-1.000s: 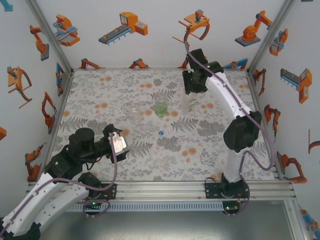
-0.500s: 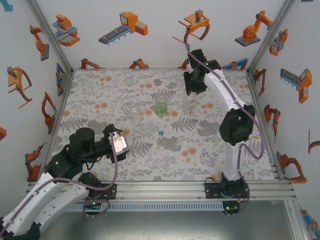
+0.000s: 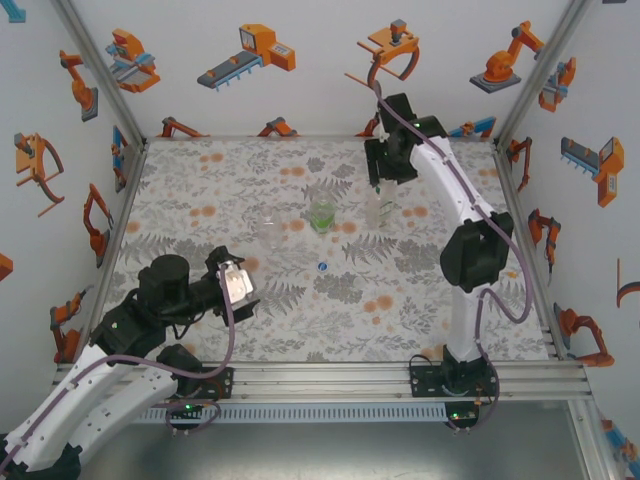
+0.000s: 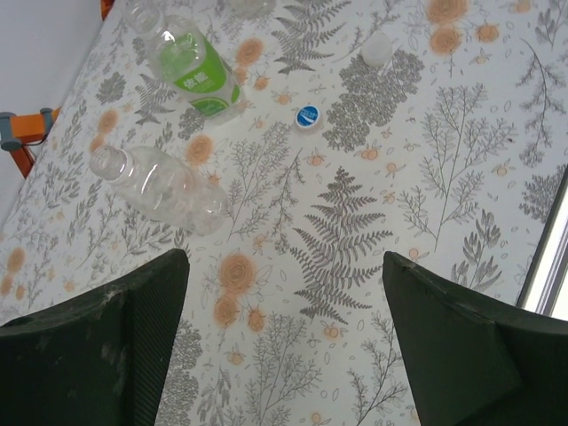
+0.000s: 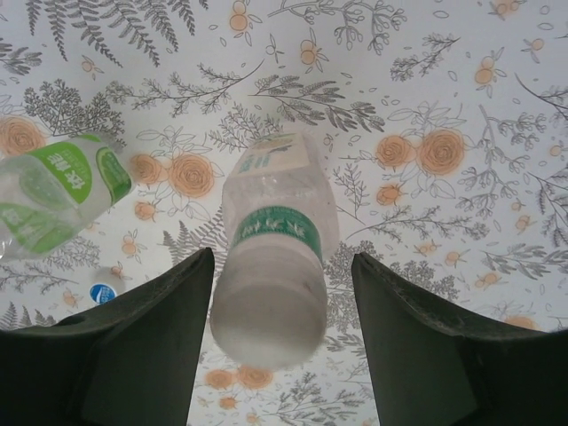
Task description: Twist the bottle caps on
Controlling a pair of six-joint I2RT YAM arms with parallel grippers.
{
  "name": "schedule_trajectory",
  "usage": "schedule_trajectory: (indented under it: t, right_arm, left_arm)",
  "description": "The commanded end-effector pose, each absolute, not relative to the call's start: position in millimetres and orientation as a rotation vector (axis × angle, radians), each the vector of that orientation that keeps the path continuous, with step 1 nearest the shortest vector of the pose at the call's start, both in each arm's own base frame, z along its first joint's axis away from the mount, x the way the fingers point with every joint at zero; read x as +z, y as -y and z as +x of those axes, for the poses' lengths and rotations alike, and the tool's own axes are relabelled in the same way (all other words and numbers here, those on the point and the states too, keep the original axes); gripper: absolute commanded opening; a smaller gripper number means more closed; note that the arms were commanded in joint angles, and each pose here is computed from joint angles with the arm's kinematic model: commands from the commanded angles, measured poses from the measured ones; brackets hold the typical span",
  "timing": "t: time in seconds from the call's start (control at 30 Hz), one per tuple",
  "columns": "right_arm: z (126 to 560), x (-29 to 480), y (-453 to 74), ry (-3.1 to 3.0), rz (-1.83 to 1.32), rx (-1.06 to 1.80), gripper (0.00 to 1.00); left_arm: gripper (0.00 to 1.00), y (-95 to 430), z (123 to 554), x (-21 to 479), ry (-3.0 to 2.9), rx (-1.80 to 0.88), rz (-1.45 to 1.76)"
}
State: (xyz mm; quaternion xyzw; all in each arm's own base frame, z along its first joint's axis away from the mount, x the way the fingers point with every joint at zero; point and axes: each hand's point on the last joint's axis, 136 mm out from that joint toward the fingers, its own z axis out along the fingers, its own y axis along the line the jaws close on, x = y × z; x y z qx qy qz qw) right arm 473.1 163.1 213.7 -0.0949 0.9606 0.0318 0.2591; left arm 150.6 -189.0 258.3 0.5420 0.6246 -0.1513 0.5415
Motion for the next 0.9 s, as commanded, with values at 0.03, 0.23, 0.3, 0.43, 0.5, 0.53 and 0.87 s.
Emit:
schedule_trajectory:
  t: [0.03,0.23,0.3,0.43,0.5,0.53,0.87]
  right_arm:
    - [450.6,282.3,-162.5,-2.461,-0.274,0.097,0.60]
    - [418.5,310.7,-195.7,-2.347,-0.385,0.224,0.60]
    - [407.1,311.0,-207.7,-2.317,-0.421,0.279,0.60]
    - [380.4,311.2,-238.9,-2.201,-0.552,0.439,0.60]
    - [369.9,310.8,-251.1,-2.111,-0.604,0.485,0.60]
    - [366.7,311.1,-254.9,-2.064,-0.615,0.494,0.60]
    - [350.0,271.5,-290.4,-1.775,-0.700,0.633,0.64]
  left_arm:
    - [0.85,189.3,159.6,277.7,-1.471,-0.407,1.132]
    - [0.85,172.6,176.9,299.2,-1.482,-0.451,0.872]
    - [0.85,166.9,183.6,304.7,-1.521,-0.476,0.801]
    - [0.85,168.7,184.0,307.5,-1.553,-0.547,0.805]
    - [0.87,169.9,181.4,313.6,-1.506,-0.579,0.785]
    - [0.89,169.9,180.7,315.6,-1.485,-0.587,0.774]
    - [0.97,140.7,172.2,338.6,-1.238,-0.467,0.617]
